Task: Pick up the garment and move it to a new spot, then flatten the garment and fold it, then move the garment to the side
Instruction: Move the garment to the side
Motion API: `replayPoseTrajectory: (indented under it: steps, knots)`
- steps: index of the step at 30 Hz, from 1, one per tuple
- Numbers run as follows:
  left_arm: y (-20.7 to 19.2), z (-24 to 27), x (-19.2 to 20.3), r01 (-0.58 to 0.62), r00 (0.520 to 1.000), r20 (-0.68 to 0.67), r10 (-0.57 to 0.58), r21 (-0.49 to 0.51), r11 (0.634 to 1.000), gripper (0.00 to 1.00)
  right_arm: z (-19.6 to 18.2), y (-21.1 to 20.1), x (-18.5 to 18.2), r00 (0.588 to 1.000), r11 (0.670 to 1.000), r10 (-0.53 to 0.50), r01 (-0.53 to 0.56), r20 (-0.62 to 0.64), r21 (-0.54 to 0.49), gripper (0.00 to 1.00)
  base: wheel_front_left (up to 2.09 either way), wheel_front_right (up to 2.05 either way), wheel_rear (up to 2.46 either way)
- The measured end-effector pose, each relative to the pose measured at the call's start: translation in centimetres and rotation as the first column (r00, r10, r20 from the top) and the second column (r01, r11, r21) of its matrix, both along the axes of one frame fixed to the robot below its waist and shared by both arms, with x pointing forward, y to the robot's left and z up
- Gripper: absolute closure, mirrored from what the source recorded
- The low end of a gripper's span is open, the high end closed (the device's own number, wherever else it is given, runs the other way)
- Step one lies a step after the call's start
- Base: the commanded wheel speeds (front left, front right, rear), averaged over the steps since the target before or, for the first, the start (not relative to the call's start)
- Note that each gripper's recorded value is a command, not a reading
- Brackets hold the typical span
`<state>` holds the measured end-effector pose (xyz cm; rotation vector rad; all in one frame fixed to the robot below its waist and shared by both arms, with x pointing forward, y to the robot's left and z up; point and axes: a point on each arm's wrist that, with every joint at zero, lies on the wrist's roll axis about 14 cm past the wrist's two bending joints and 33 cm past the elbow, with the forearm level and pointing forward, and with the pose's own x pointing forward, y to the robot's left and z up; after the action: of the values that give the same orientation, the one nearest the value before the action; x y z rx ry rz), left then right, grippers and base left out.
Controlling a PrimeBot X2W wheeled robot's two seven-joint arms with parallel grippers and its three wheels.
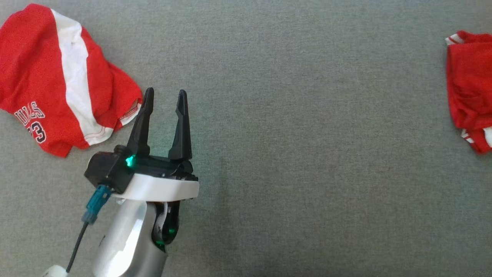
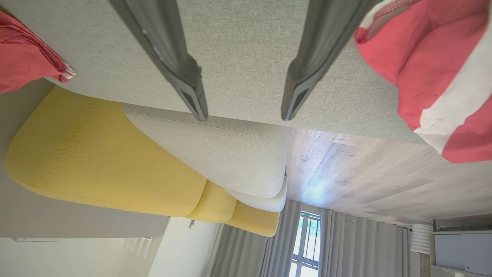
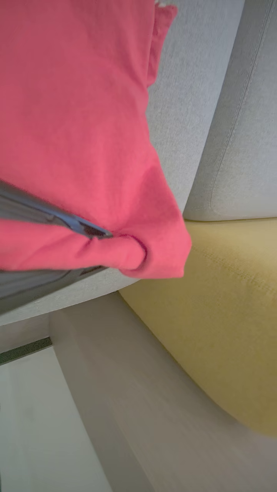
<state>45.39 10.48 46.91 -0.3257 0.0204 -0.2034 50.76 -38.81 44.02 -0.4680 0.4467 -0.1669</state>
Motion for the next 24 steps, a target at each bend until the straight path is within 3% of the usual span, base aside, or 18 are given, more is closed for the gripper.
replayPoseTrajectory:
  steps: [4,5,6,15,24]
  knots:
    - [0.2,-0.2,0.1,-0.005,1.0,-0.005,0.005,0.002,1.0,0.0,-0.5,-0.9,-0.2,0.999,0.999,-0.044,0.044,-0.003,0.015,1.0,0.0,0.0,0.0]
    - [0.2,-0.2,0.1,-0.005,1.0,-0.004,0.005,0.002,1.0,0.0,-0.5,-1.0,-0.2,0.999,0.999,-0.049,0.049,-0.002,0.013,0.59,0.0,0.0,0.0]
    - [0.2,-0.1,0.1,-0.004,1.0,-0.003,0.004,0.002,1.0,0.0,-0.5,-1.2,-0.4,0.999,0.998,-0.055,0.055,0.0,0.013,0.0,0.0,0.0,0.0]
    - [-0.3,2.1,-0.3,0.009,0.999,0.051,-0.008,-0.005,1.0,0.0,3.4,2.1,0.1,0.981,0.996,0.002,-0.018,0.196,0.082,0.0,0.0,0.0,0.0]
    - [-0.3,5.1,-2.5,0.003,0.993,0.12,0.0,-0.026,1.0,0.0,9.8,11.1,-1.6,0.886,0.948,0.1,-0.223,0.453,0.228,0.0,0.0,0.0,0.0]
